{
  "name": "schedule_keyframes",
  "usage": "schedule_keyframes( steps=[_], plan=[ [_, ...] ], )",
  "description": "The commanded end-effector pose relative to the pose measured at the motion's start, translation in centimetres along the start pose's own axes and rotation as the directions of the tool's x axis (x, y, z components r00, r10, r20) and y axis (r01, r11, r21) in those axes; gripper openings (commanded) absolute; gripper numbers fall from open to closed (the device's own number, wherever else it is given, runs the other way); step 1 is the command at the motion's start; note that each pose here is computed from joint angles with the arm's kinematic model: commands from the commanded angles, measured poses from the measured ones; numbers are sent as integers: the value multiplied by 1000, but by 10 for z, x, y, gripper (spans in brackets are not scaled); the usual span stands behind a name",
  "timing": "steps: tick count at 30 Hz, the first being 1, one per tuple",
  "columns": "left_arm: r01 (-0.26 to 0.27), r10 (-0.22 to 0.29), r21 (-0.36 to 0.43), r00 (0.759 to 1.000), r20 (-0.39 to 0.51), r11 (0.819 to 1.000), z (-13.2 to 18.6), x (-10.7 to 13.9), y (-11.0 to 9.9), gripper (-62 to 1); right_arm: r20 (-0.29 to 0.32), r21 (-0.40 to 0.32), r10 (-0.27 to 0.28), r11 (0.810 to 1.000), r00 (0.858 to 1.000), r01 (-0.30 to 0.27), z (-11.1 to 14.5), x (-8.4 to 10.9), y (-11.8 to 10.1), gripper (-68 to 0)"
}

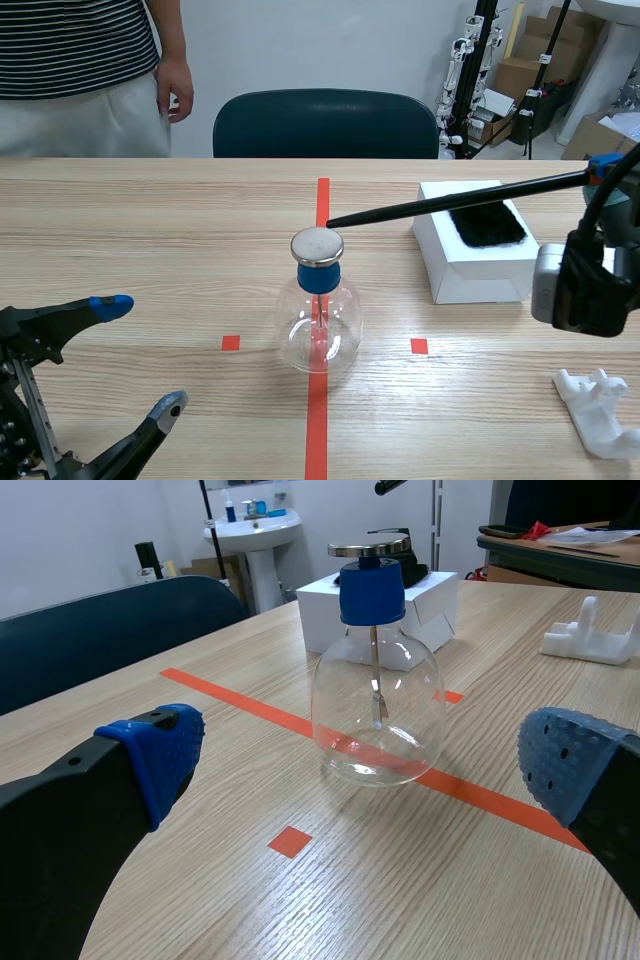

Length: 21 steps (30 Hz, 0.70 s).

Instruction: Do the electroscope experiment. hold the rod still at the electroscope

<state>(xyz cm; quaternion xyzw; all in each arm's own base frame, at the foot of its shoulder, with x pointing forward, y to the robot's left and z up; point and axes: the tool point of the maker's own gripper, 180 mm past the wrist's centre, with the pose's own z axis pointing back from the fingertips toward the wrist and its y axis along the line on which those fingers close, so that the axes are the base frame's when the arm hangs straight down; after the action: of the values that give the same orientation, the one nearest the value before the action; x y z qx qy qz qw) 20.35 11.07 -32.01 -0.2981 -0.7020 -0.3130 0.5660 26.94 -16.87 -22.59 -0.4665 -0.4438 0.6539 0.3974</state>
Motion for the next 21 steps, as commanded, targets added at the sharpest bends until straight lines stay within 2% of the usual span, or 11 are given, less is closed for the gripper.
schedule_keyframes(
  steps=[1,16,21],
  plan=[
    [6,-7,5,1000,23,1000,-1,5,2,14,-15,-36,11,999,1000,-12,-2,-6,-10,-671],
    [6,-7,5,1000,23,1000,-1,5,2,14,-15,-35,3,999,1000,-3,-2,-6,-10,-671],
    [6,-7,5,1000,23,1000,-1,5,2,14,-16,-58,-18,998,1000,17,-1,-6,-14,-671]
  ],
)
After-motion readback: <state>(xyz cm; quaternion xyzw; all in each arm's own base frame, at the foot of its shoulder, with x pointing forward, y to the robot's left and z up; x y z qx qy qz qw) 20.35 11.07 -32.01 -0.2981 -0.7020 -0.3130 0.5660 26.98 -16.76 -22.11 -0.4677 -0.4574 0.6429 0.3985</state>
